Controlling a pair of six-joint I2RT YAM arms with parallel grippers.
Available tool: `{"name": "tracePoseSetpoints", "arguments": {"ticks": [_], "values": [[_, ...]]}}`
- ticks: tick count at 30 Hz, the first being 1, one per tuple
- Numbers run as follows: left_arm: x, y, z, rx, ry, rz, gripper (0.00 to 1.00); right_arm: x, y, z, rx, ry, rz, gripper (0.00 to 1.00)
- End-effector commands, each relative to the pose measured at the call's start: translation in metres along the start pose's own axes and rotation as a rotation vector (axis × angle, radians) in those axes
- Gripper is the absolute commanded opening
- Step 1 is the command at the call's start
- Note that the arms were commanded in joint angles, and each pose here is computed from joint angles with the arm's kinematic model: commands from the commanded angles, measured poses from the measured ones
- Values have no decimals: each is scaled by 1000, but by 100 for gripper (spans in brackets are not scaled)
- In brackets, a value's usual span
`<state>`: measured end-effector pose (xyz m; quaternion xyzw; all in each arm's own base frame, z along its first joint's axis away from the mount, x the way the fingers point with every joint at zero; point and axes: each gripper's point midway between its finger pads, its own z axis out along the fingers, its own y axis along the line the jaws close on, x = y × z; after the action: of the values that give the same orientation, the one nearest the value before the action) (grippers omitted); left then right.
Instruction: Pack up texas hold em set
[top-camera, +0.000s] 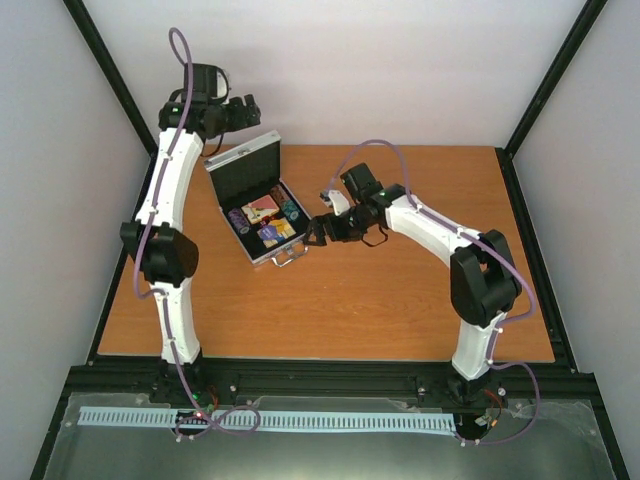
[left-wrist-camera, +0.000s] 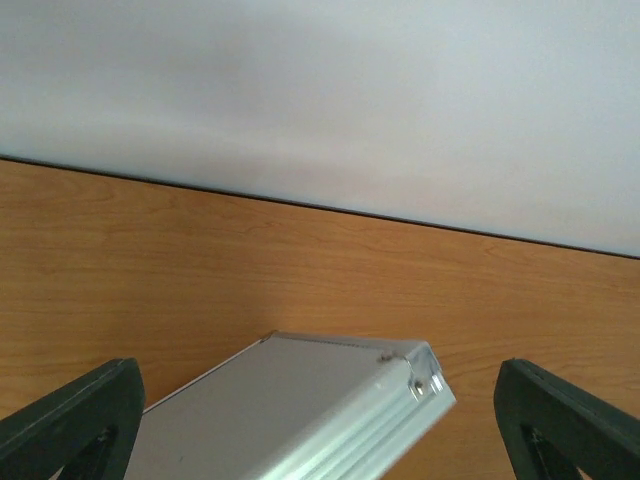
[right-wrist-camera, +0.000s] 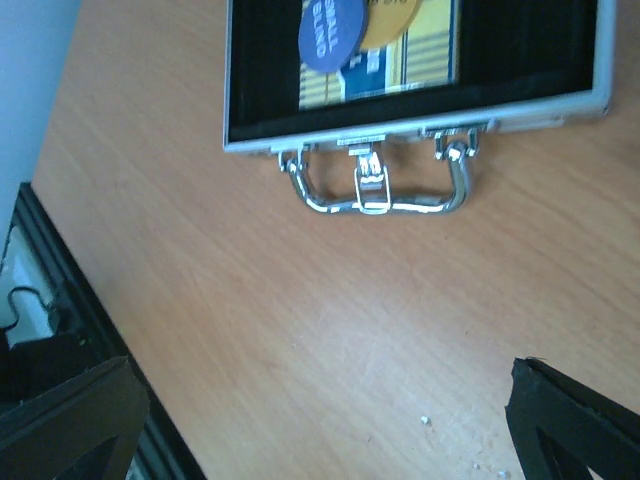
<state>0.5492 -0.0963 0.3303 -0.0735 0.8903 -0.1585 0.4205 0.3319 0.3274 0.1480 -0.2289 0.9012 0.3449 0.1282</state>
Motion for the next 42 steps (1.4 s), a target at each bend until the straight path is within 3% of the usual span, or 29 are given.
{"name": "tracePoseSetpoints", "arguments": {"ticks": [1,7,12,20,32,37,42], "values": [[-20,-16,11,153,-29,-47,98,6,14,-12,-139,-7,-31,100],[1,13,42,122,55,-70,97,16,15,-22,-192,6,-46,100],[14,16,42,157,98,-90,97,17,14,-24,-202,12,-43,100],[60,4,25,256,222,-181,95,26,20,-31,-224,14,-49,100],[97,4,-13,271,238,-223,95,48,12,-30,-234,17,4,100],[104,-13,-31,352,257,-230,95,39,16,-22,-303,-6,33,100],[140,-21,-39,404,311,-217,95,24,16,-5,-378,1,59,100]]}}
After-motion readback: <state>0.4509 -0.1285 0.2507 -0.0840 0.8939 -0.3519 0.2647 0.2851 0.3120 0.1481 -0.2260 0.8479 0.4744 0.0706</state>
